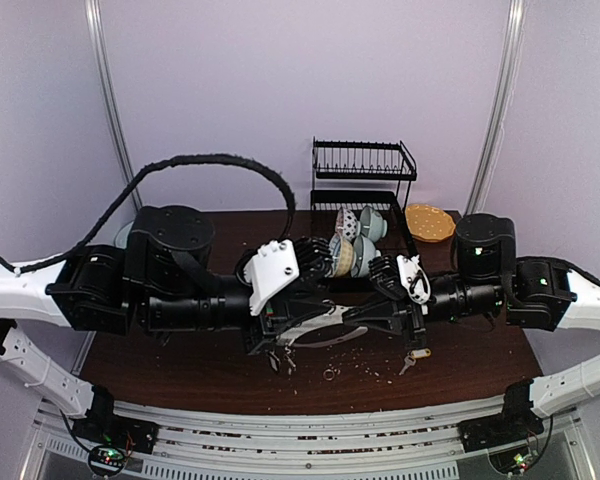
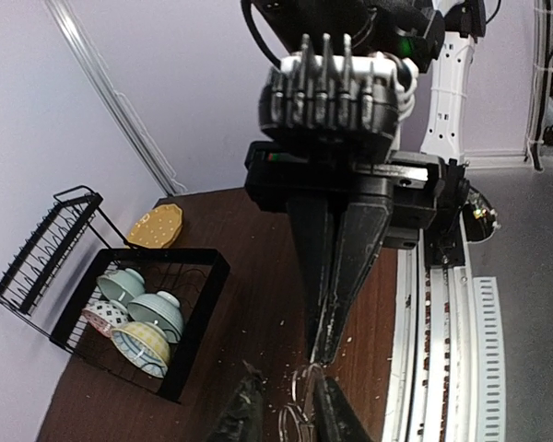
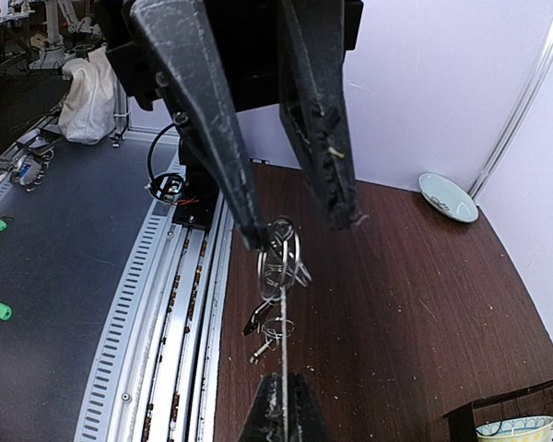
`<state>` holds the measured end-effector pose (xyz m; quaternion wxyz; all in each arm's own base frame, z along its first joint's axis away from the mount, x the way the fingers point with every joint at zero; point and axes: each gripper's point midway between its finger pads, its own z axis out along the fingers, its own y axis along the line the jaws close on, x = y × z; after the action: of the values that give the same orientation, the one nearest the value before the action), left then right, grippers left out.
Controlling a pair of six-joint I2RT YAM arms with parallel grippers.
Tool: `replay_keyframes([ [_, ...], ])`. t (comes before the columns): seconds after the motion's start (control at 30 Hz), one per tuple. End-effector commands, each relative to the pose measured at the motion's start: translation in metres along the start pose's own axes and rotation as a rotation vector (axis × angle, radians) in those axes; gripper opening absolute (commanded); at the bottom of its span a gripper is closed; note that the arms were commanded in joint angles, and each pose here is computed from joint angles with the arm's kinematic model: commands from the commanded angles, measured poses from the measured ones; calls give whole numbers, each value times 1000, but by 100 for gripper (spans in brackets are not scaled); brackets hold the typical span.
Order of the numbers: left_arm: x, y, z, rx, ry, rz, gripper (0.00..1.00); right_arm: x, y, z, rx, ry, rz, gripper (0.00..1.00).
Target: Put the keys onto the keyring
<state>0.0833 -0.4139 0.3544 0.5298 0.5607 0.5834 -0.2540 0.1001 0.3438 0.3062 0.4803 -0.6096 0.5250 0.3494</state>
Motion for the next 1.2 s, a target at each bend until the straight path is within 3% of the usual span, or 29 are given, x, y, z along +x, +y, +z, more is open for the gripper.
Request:
replay_keyframes([
  [0.0,-15,5,-9,4,-41,-29,12,-22,-4,-7,25,-71,-24,0],
  [0.07,-14,1,-6,22,-29,-21,10,-22,-4,-7,25,-72,-24,0],
  [0.23,-9,-3,-2,41,3,-10,19,-23,-4,-8,27,-75,-25,0],
  [0.5,-6,0,2,21,29,0,17,-24,-4,-10,28,-80,-25,0],
  [0.57,-6,2,2,12,29,-1,11,-26,-4,-11,30,-84,-26,0],
  [0.6,-6,3,1,6,25,-2,1,-25,-4,-11,31,-84,-26,0],
  [0.93,-26,2,-13,10,-160,18,0,-17,-2,-3,18,-79,-7,0],
  [1.07,-38,-4,-17,28,-308,-1,0,-20,-12,0,68,-97,22,0],
  [1.17,-33,-13,-8,83,-281,-9,0,-22,-14,-3,78,-96,5,0],
])
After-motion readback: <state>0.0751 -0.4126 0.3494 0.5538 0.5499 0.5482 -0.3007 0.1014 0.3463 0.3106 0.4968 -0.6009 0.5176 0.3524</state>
